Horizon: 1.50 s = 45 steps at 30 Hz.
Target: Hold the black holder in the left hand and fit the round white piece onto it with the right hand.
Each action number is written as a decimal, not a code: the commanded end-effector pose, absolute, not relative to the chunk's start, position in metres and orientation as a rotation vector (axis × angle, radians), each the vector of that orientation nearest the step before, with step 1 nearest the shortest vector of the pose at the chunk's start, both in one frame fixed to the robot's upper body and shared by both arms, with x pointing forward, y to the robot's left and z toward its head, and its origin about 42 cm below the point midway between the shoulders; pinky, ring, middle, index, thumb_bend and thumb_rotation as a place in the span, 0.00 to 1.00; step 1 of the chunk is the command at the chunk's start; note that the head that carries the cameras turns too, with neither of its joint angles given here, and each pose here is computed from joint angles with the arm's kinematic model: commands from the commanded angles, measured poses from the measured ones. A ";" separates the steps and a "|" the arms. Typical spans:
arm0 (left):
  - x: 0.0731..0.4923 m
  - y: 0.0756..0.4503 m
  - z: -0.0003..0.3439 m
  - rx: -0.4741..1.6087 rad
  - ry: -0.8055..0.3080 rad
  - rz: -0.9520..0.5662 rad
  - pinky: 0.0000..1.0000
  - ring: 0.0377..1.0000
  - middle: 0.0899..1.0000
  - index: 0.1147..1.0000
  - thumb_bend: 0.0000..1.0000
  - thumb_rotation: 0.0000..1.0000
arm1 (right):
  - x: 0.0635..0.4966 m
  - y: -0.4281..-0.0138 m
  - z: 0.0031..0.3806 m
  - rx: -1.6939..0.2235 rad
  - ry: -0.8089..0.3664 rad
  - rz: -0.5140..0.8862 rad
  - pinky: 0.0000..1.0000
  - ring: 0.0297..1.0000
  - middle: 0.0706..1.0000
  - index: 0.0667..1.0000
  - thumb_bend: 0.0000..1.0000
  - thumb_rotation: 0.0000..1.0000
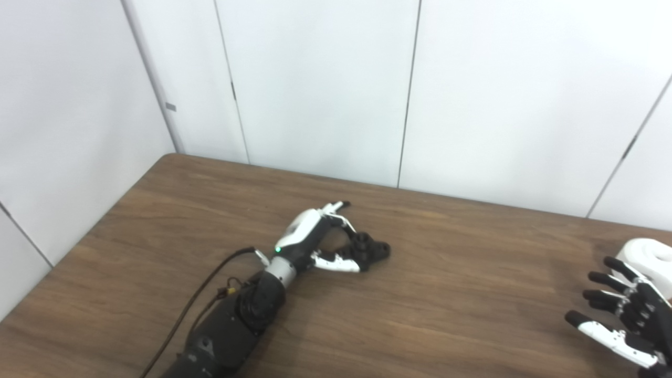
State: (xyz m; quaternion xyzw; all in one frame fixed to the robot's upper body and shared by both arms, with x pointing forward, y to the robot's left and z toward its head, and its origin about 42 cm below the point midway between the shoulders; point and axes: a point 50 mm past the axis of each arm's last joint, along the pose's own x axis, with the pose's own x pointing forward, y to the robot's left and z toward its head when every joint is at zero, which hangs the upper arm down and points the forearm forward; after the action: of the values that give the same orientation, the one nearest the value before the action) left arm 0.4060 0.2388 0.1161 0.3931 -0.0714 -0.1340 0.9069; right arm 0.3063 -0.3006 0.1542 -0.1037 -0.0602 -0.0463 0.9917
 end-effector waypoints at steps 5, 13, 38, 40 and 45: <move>0.394 0.188 0.098 0.797 -0.122 -0.491 1.00 1.00 0.97 0.41 0.52 0.06 | 0.311 -0.294 0.179 -0.231 -0.239 -0.089 0.64 0.62 0.70 0.79 0.74 0.19; 0.388 0.151 0.083 0.790 -0.146 -0.602 1.00 1.00 0.97 0.41 0.52 0.06 | 0.311 -0.286 0.181 -0.236 -0.256 -0.083 0.64 0.63 0.72 0.80 0.73 0.20; 0.394 0.153 0.057 0.859 -0.120 -0.738 1.00 1.00 0.94 0.41 0.52 0.06 | 0.324 -0.262 0.238 -0.348 -0.347 -0.065 0.54 0.63 0.76 0.83 0.68 0.16; 0.395 0.157 0.058 0.863 -0.104 -0.745 1.00 1.00 0.95 0.41 0.52 0.06 | 0.329 -0.262 0.251 -0.480 -0.357 -0.092 0.53 0.65 0.76 0.82 0.69 0.18; 0.395 0.173 0.057 0.869 -0.111 -0.748 0.99 1.00 0.95 0.41 0.52 0.06 | 0.350 -0.271 0.289 -1.164 -0.350 -0.204 0.61 0.75 0.82 0.76 0.68 0.19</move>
State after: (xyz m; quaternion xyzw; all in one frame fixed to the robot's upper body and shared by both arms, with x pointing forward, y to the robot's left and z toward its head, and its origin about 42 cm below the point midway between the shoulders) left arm 0.4232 0.1699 0.1081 0.3945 -0.1434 -0.2848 0.8618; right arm 0.3373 -0.2639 0.2425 -0.4052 -0.1276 -0.0443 0.9042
